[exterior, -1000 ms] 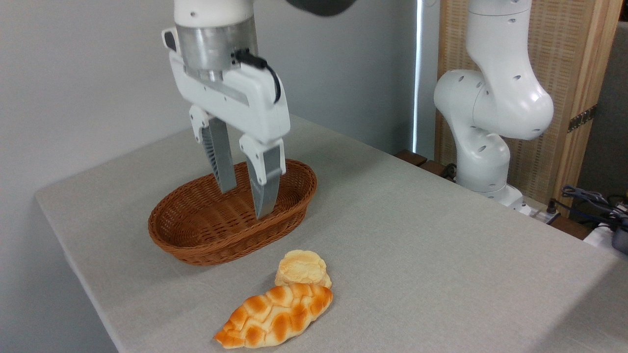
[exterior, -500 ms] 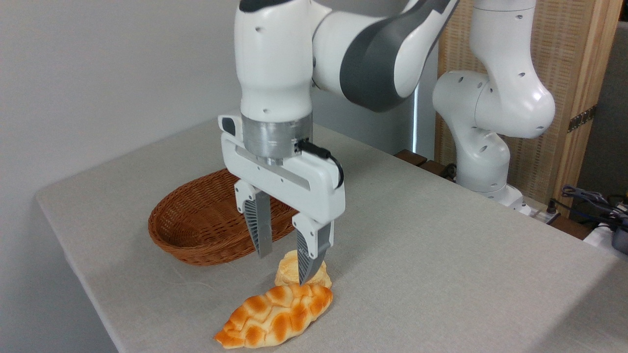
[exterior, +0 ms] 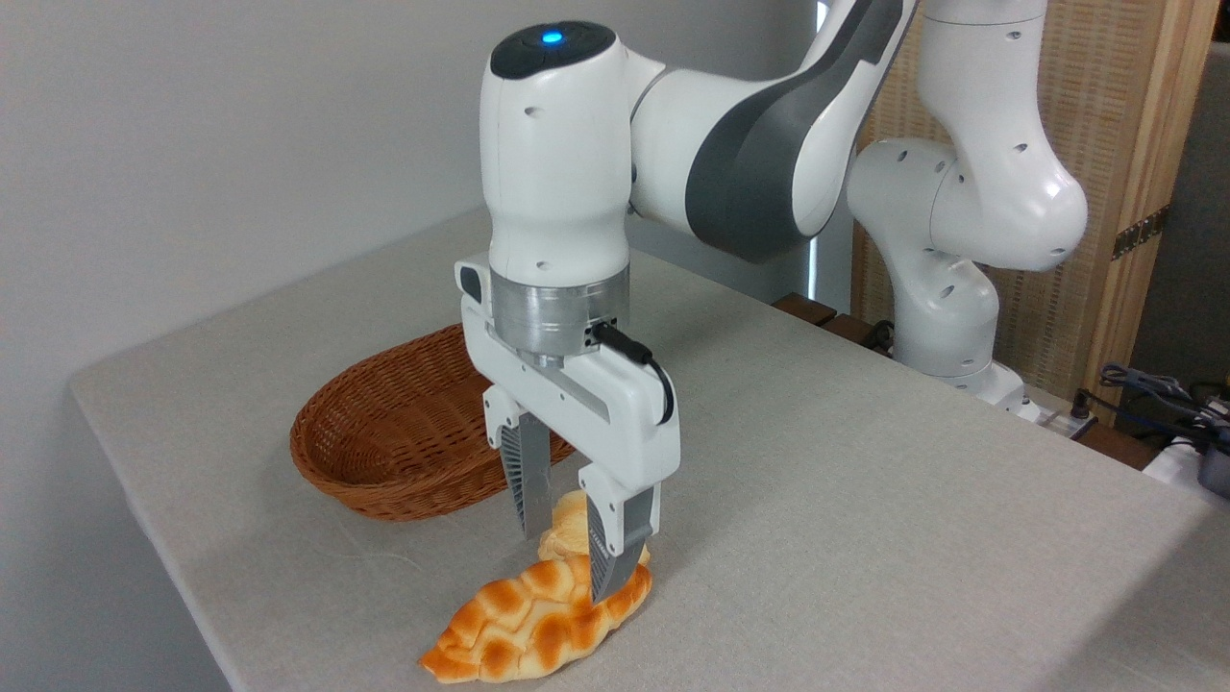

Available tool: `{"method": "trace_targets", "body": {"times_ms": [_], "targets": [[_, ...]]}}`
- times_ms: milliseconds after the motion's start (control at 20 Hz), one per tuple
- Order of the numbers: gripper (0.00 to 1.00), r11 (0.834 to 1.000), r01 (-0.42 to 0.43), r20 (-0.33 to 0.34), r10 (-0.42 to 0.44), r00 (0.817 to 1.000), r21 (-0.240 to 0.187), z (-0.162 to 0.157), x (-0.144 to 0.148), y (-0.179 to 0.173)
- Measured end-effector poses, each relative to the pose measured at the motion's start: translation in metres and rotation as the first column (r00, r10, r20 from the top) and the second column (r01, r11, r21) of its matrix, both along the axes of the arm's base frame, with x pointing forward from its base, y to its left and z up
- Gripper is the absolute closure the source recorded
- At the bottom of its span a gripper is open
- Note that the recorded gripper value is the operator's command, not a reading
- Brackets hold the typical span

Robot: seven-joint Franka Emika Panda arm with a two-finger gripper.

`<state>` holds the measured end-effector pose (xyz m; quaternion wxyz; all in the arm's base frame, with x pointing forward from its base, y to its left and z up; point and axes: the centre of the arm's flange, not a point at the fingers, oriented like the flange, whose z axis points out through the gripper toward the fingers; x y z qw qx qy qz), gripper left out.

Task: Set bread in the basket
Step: 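Move the gripper over the braided bread loaf and lower it, then close the gripper on the braided loaf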

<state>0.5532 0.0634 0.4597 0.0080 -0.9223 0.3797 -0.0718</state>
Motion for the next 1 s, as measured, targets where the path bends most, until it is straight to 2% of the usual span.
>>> {"method": "trace_targets", "body": {"times_ms": [450, 500, 650, 700, 1000], "targets": [[0.00, 1.000, -0.014, 0.002, 0.014, 1.000, 0.005, -0.027, 0.011, 0.007], [0.02, 1.000, -0.014, -0.001, 0.014, 1.000, 0.005, -0.029, 0.012, 0.008], [0.58, 1.000, -0.014, -0.007, 0.014, 1.000, 0.005, -0.038, 0.014, 0.008], [0.66, 1.000, -0.014, -0.009, 0.014, 1.000, 0.005, -0.041, 0.015, 0.007], [0.72, 1.000, -0.009, -0.020, 0.009, 1.000, 0.005, -0.050, 0.017, 0.005]]}}
